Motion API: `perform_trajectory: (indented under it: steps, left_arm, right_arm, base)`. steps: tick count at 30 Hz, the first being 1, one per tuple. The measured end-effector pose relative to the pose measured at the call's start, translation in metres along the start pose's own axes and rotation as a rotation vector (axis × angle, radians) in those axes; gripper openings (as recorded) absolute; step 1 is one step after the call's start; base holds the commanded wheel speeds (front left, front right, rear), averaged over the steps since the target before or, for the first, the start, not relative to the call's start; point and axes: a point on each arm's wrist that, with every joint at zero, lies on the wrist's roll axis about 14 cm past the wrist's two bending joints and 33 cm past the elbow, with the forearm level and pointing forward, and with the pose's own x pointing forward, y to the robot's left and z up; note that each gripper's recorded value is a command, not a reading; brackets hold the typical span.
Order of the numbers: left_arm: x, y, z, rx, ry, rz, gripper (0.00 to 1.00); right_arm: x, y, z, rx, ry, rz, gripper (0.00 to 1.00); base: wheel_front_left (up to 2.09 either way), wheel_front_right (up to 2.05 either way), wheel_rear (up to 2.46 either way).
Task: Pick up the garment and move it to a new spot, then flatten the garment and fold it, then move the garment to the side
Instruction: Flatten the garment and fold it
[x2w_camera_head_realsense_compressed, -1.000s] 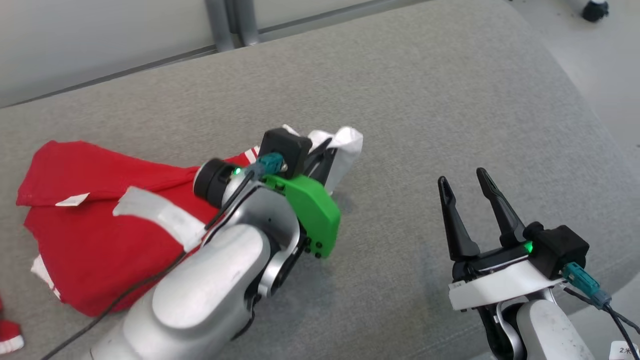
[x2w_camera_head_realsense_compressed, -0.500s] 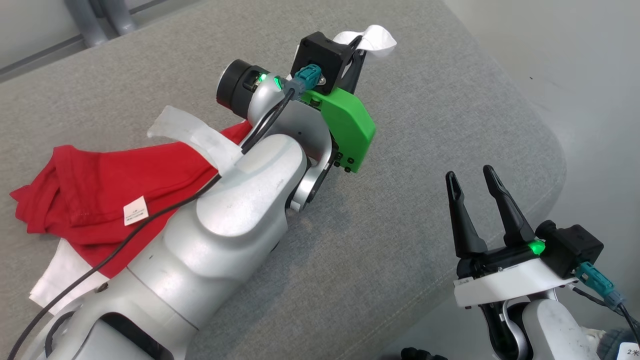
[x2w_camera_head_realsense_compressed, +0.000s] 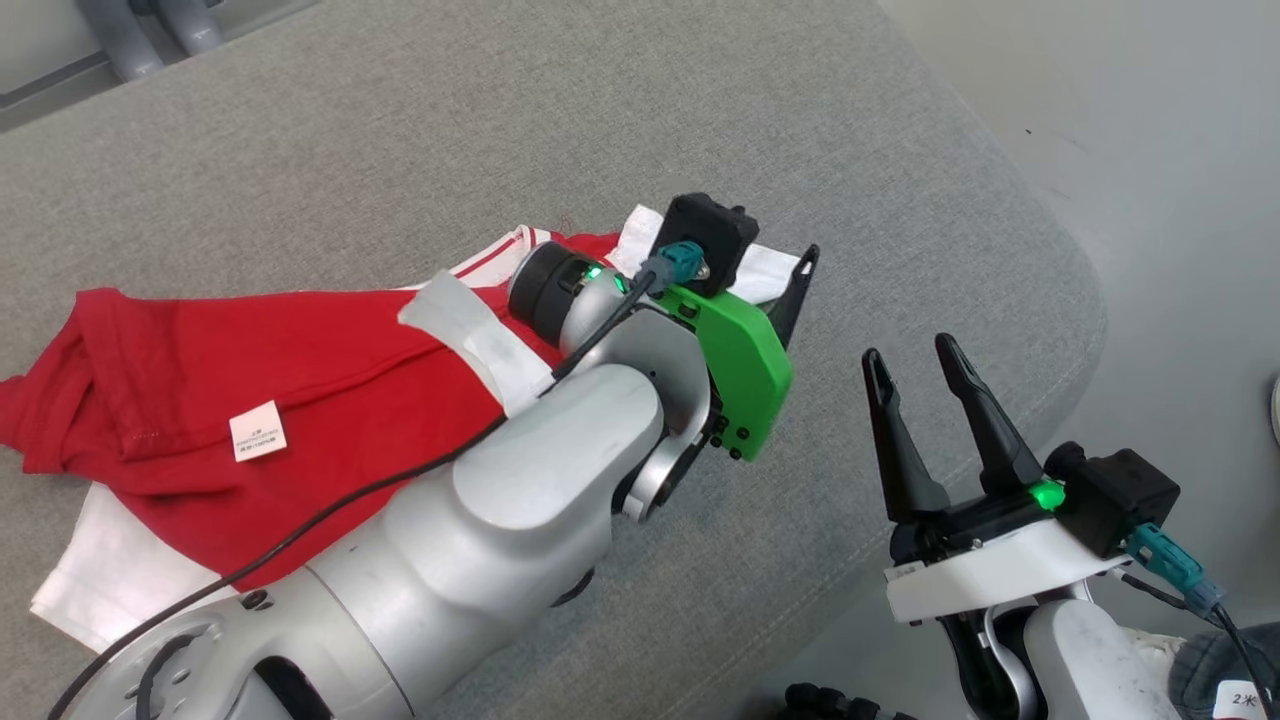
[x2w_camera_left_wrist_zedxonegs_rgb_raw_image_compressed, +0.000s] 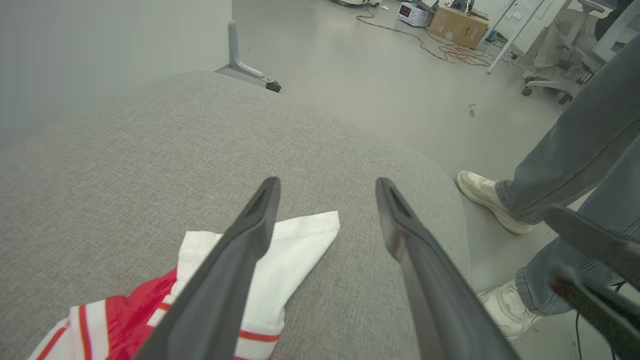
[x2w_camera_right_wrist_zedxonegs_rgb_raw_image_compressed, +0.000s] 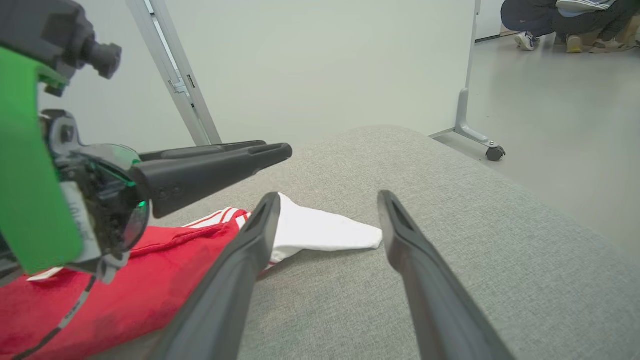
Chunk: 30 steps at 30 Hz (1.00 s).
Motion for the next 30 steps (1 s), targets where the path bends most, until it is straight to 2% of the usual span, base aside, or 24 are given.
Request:
perform_trajectory:
  steps: [5, 8, 16, 19, 25, 30]
  left_arm:
    - [-0.005, -0.008, 0.002, 0.042, -0.034, -0.016, 1.0]
    - [-0.015, 0.007, -0.002, 0.03, -0.054, 0.034, 1.0]
    - [-0.083, 0.105, -0.029, 0.008, -0.048, 0.354, 1.0]
    - [-0.122, 0.138, -0.043, 0.004, -0.023, 0.503, 1.0]
    - [-0.17, 0.16, -0.054, 0.029, 0.031, 0.636, 1.0]
    - [-0.2, 0.163, -0.051, 0.029, 0.013, 0.707, 1.0]
  right_arm:
    - [0.003, 0.002, 0.002, -0.02, -0.007, 0.014, 1.0]
    - [0.008, 0.003, 0.001, -0.036, -0.01, 0.024, 1.0]
    - [0.015, 0.014, -0.01, -0.067, 0.009, 0.07, 1.0]
    - [0.016, 0.027, -0.018, -0.069, 0.027, 0.112, 1.0]
    - [0.02, 0.049, -0.019, -0.06, 0.016, 0.182, 1.0]
    - [0.018, 0.061, -0.015, -0.05, 0.001, 0.222, 1.0]
  base:
    - [0.0, 0.0, 0.0]
    - [0.0, 0.0, 0.0]
    - [0.0, 0.0, 0.0]
    - [0.0, 0.0, 0.0]
    - [0.0, 0.0, 0.0]
    - [0.0, 0.0, 0.0]
